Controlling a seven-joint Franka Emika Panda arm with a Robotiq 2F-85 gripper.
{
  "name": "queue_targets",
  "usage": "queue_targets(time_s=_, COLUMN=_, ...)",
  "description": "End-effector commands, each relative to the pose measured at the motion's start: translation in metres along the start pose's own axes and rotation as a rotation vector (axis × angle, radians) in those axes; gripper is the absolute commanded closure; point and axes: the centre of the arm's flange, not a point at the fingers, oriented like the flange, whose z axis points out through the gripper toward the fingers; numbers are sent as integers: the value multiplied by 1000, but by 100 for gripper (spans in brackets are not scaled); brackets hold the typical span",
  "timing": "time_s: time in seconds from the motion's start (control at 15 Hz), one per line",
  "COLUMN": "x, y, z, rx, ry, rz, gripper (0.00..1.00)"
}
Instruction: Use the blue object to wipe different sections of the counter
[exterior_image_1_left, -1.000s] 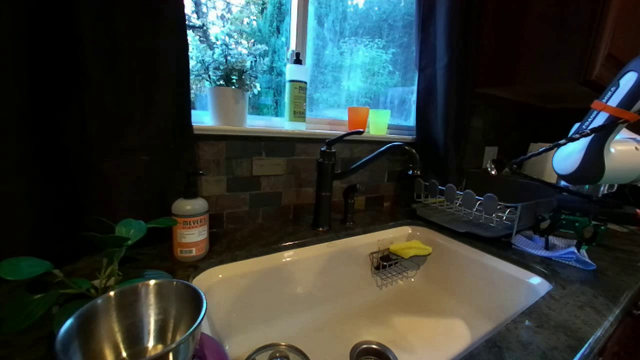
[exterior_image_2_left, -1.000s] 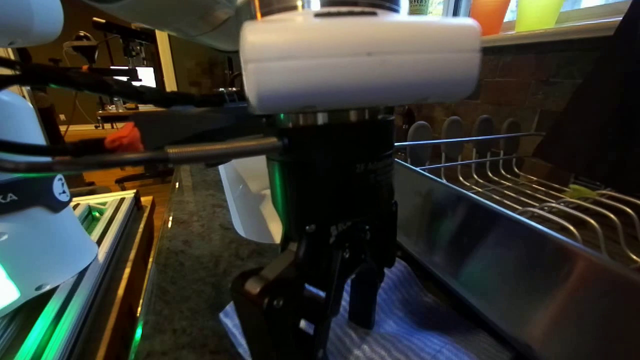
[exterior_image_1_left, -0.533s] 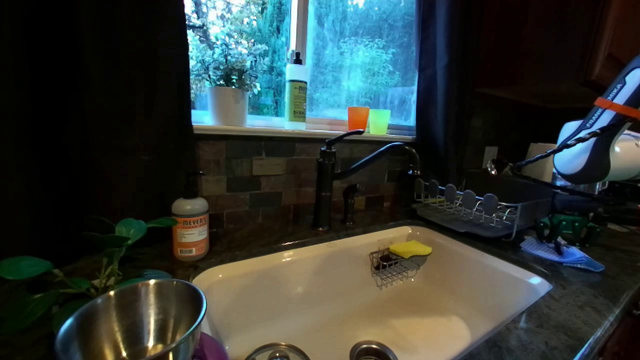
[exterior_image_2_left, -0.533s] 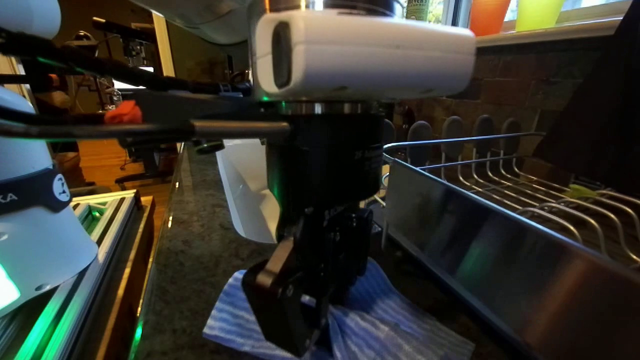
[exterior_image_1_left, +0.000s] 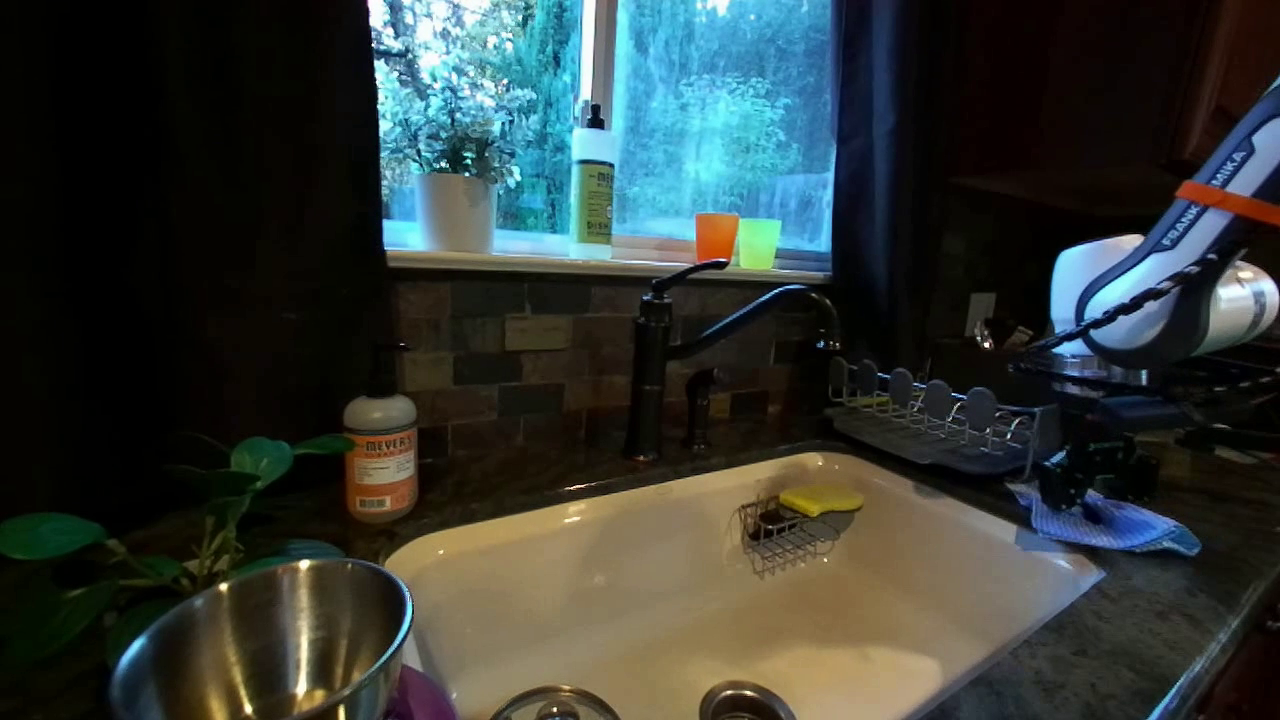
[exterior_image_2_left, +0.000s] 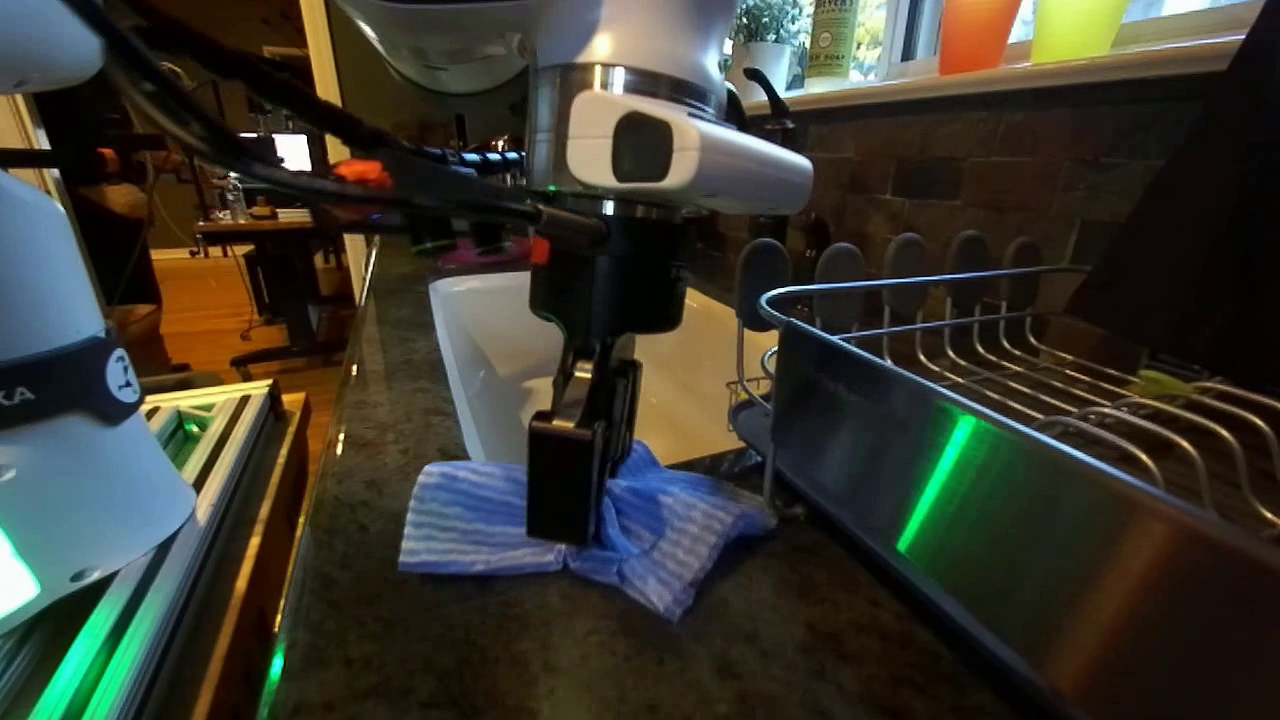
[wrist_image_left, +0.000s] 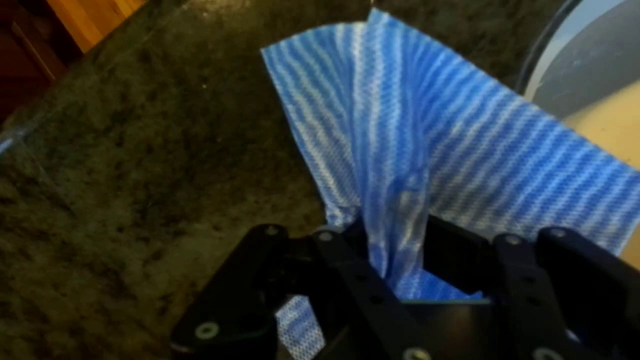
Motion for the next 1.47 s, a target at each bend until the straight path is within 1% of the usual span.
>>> queue_targets(time_s=0.0, x=-2, y=-12, z=-1, rx=2, ry=-16, rz=-50, gripper=97)
queue_targets(time_s=0.07, x=-2, y=-19, z=-3, rx=3, ry=-18, rz=-65, gripper=88)
queue_targets(time_s=0.2, x=-1, y=-18, z=-3, rx=3, ry=-16, rz=-60, gripper=88)
queue_targets(time_s=0.27, x=-1, y=-16, z=-3, rx=3, ry=-16, rz=-55, gripper=97)
queue_targets(time_s=0.4, x=-3, y=-25, z=4, rx=-14, ry=-38, rz=-99, gripper=97)
queue_targets(time_s=0.47, x=-7, y=-35, z=9, rx=-37, ry=-56, rz=-143, gripper=97)
queue_targets(time_s=0.53, x=-10, y=-38, z=14, rx=-82, ry=-76, rz=-159, gripper=97)
queue_targets(time_s=0.6, x=-12, y=-36, z=17, rx=-110, ry=-92, rz=-173, gripper=97)
queue_targets(time_s=0.67, x=-10, y=-29, z=23, rx=-172, ry=-85, rz=-69, gripper=97)
queue_targets(time_s=0.87, x=-13, y=-7, z=24, rx=-202, ry=-24, rz=101, gripper=97)
queue_targets(time_s=1.0, x=-18, y=11, z=20, rx=-171, ry=18, rz=213, gripper=97)
queue_targets(time_s=1.13, x=-21, y=29, z=24, rx=-146, ry=33, rz=324, gripper=97)
queue_targets(time_s=1.27, x=-22, y=47, z=35, rx=-147, ry=29, rz=445, gripper=97)
queue_targets(time_s=1.4, x=-25, y=52, z=42, rx=-158, ry=21, rz=562, gripper=97)
